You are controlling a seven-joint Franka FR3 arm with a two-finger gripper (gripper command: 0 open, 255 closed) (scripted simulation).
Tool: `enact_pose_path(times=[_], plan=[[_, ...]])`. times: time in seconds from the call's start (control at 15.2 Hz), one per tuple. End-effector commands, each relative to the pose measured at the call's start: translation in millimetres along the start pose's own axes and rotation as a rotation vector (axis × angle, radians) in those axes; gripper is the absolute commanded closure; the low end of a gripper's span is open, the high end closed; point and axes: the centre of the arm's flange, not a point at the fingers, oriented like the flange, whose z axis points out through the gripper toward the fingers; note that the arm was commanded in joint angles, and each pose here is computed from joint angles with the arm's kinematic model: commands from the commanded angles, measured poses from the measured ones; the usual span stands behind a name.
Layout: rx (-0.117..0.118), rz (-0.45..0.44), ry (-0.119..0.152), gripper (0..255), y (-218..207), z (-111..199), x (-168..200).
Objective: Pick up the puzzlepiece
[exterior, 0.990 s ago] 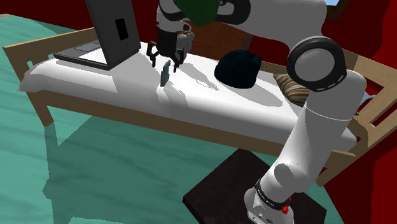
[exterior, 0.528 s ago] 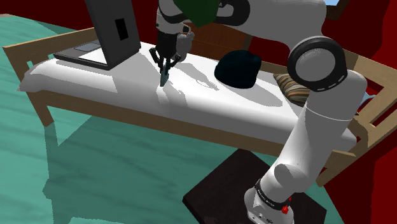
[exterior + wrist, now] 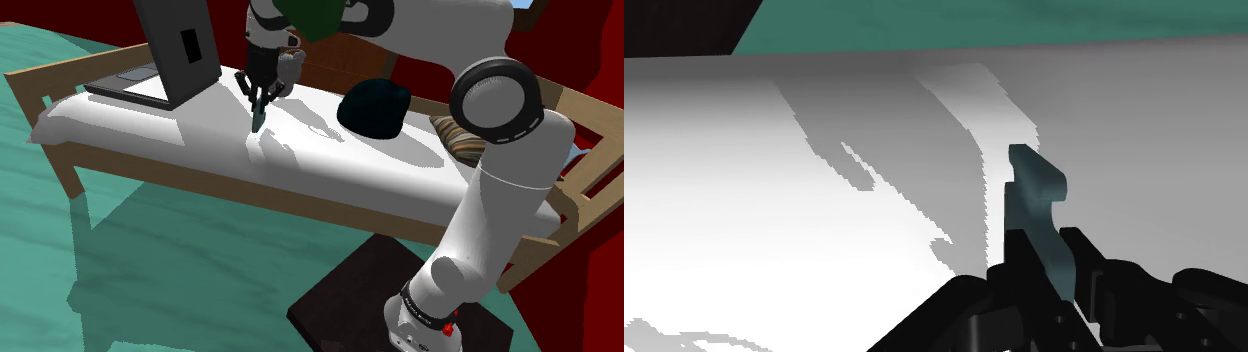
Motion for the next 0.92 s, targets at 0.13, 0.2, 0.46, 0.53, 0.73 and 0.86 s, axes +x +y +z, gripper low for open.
enact_pose_path(times=[0.13,0.2,0.46,0.53,0.73,0.86], plan=[[0.0,0.0,0.0,255,-0.4,-20.3,0.2],[0.0,0.0,0.0,255,-0.6,-25.5,0.3],[0.0,0.0,0.0,255,-1.3,-46.6,0.8],[0.0,0.0,0.0,255,-1.5,-51.9,0.9],[0.0,0.0,0.0,255,-2.0,-67.7,1.3],[0.0,0.0,0.0,255,-2.0,-68.5,1.3]])
